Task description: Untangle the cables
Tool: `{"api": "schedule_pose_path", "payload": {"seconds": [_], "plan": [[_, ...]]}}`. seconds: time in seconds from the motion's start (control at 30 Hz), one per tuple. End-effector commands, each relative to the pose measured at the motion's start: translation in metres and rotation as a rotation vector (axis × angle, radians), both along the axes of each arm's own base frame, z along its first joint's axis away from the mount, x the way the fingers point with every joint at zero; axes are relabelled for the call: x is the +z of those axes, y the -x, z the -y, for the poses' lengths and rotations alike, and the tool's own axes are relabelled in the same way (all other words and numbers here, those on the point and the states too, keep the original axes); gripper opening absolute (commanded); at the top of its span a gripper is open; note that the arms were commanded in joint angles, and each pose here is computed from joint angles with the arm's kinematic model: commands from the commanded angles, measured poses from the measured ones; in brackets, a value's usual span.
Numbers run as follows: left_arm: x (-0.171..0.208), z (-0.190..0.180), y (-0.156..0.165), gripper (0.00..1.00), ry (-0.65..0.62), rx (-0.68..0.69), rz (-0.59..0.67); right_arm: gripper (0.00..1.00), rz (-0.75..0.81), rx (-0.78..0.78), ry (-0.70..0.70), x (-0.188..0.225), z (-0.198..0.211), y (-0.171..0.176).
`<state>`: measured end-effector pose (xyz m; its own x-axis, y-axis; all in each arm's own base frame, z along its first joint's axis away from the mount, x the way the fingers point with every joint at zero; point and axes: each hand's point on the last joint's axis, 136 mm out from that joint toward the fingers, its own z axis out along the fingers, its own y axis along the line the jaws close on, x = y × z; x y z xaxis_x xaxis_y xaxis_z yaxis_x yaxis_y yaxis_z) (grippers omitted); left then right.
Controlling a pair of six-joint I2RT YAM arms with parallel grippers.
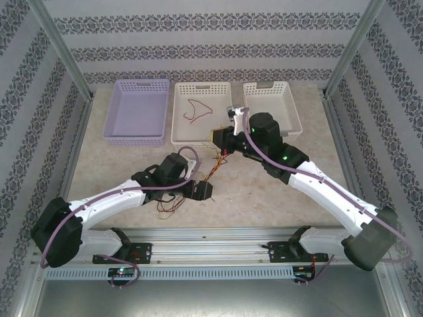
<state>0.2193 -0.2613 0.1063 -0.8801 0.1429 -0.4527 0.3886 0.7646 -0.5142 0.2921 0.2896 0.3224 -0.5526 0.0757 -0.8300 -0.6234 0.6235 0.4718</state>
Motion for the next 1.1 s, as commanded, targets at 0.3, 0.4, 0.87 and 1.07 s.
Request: {"api": "schedule_pose_path", "payload": {"seconds": [0.3, 0.4, 0.87, 1.07], "plan": [[0.012, -0.002, -0.005, 0.00, -0.044, -0.021, 0.057, 0.00, 0.044, -0.210, 0.021, 0.028, 0.056, -0.026], [0.021, -0.012, -0.002, 0.00, -0.079, -0.001, 0.061, 0.00, 0.025, -0.316, -0.001, 0.032, 0.091, -0.035], [0.087, -0.081, -0.008, 0.00, -0.289, 0.090, 0.156, 0.00, -0.063, -0.667, -0.092, 0.047, 0.225, -0.050], [0.095, -0.109, -0.016, 0.00, -0.316, 0.133, 0.170, 0.00, -0.055, -0.741, -0.121, 0.055, 0.251, -0.043]]}}
